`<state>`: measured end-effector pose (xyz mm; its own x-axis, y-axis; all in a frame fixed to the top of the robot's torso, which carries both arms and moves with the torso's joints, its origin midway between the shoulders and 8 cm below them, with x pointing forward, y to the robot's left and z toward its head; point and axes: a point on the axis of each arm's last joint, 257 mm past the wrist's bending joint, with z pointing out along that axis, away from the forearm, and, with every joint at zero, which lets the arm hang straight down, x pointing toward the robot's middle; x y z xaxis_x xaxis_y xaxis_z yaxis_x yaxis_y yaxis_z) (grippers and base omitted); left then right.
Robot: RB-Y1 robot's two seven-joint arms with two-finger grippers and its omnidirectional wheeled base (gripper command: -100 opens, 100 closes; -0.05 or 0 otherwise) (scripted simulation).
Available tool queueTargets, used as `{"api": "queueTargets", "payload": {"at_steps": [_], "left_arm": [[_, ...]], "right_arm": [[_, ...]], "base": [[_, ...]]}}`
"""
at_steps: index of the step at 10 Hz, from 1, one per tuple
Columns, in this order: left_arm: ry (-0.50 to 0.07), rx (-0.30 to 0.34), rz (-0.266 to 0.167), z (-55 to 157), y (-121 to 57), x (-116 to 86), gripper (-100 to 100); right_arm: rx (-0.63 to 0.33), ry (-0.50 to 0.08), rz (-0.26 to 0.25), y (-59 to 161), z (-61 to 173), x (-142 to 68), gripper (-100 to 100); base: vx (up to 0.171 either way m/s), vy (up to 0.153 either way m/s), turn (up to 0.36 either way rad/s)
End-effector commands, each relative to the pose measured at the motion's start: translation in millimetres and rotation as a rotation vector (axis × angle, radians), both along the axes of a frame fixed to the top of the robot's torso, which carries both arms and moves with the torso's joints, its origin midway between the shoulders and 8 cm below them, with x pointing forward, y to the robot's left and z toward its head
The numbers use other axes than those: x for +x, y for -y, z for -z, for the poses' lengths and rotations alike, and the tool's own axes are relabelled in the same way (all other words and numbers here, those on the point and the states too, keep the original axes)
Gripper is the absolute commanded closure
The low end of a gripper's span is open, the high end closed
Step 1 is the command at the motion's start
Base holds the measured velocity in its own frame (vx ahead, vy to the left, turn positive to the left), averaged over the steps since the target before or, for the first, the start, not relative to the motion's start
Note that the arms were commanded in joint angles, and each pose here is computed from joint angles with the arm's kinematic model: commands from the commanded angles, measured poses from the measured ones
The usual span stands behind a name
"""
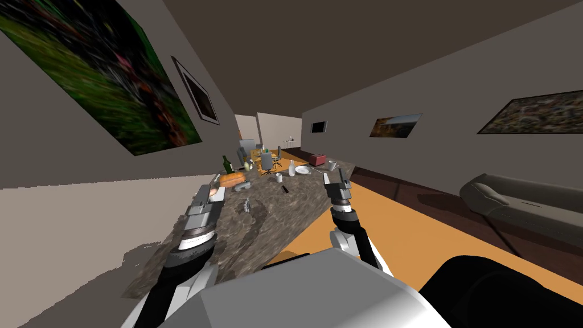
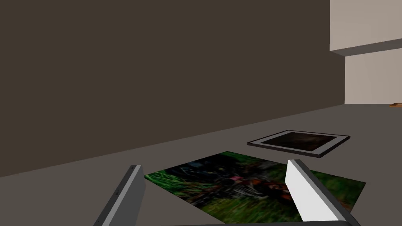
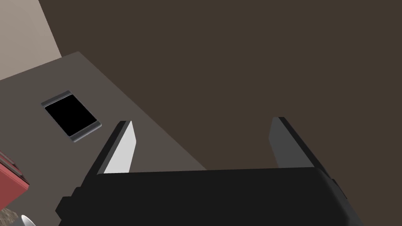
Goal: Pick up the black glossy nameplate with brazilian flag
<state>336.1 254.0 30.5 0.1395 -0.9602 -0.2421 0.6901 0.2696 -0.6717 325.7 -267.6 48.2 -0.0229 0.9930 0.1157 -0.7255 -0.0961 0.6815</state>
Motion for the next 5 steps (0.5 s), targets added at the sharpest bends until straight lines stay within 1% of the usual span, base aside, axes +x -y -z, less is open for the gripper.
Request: {"api": "queueTargets", "payload": {"at_steps": [1, 2, 3, 4, 5], "left_arm": [[-0.067, 0.01, 0.012, 15, -5.4, 7, -100], [-0.111, 0.015, 0.018, 24, -9.7, 11, -100], [-0.114, 0.03, 0.026, 25, -7.9, 12, -100], [-0.163, 0.037, 0.033, 36, -12.6, 16, -100], [-0.164, 0.044, 0.036, 36, -11.9, 16, -100]], "right_arm": [[0.0, 0.0, 0.0, 0, 0, 0, 0], [0.0, 0.0, 0.0, 0, 0, 0, 0], [0.0, 0.0, 0.0, 0, 0, 0, 0], [0.0, 0.0, 0.0, 0, 0, 0, 0], [0.0, 0.0, 0.0, 0, 0, 0, 0]], "base": [[-0.006, -0.011, -0.088], [-0.006, -0.014, -0.089], [-0.006, -0.009, -0.033], [-0.005, -0.01, -0.064], [-0.004, -0.006, -0.042]]}}
